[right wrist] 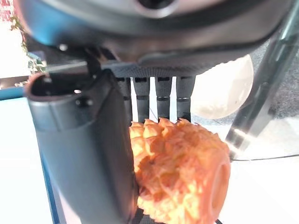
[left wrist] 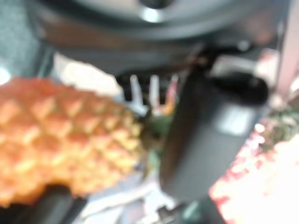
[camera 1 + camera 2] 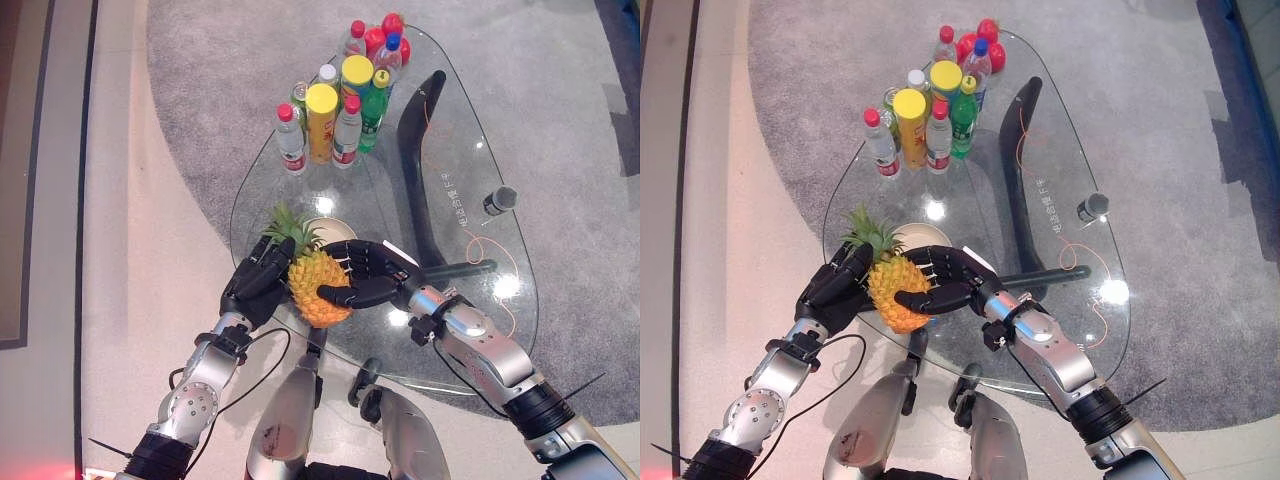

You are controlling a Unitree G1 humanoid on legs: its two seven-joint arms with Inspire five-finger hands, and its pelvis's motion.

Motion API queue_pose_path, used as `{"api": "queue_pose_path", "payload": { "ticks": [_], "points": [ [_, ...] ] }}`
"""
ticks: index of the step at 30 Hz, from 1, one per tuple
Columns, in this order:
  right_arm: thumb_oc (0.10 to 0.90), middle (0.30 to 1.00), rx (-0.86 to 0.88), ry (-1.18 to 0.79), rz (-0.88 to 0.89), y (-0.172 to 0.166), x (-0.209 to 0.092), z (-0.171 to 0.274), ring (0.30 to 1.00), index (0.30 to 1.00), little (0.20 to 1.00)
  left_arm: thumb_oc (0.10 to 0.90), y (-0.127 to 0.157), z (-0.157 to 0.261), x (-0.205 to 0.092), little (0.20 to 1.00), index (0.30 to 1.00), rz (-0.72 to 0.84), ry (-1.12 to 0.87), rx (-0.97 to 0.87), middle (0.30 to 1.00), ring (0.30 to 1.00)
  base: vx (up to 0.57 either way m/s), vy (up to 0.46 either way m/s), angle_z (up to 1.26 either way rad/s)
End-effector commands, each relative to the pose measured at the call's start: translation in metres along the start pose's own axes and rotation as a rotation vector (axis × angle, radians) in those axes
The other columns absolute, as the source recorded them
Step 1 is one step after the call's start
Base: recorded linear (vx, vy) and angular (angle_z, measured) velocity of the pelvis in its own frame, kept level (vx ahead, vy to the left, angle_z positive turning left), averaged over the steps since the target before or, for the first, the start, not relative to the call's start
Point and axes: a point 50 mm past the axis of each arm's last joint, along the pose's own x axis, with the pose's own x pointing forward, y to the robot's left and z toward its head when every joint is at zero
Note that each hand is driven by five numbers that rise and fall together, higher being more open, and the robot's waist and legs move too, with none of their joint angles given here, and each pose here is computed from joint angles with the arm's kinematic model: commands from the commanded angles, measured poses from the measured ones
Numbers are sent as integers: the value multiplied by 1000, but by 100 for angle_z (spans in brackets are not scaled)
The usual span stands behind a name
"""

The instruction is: Pick up the fruit to the plate

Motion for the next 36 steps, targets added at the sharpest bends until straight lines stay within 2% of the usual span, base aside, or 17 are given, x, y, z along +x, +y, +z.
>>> {"api": "queue_pose_path", "payload": {
  "ticks": [1,14,24,34,35,36],
  "points": [
    [100,300,-76,-353,321,60,8,78,300,300,200,800,-52,6,2,900,900,-283,-27,-7,900,900,0,0,0],
    [100,300,-123,-294,479,89,14,71,300,300,200,800,-59,-8,1,900,900,-313,44,25,900,900,1,0,1],
    [100,300,-232,-236,763,123,9,62,300,300,200,800,-50,-14,-1,900,900,-279,72,61,900,900,7,2,0],
    [100,300,-222,-242,778,124,9,59,300,300,200,800,-49,-12,-3,900,900,-319,74,81,900,900,20,-1,0],
    [100,300,-221,-243,778,124,8,59,300,300,200,753,-49,-12,-3,853,860,-319,74,81,860,860,0,0,0],
    [100,300,-217,-246,776,124,8,60,300,300,200,479,-48,-13,-3,579,625,-317,75,78,625,625,0,0,0]
  ]
}}
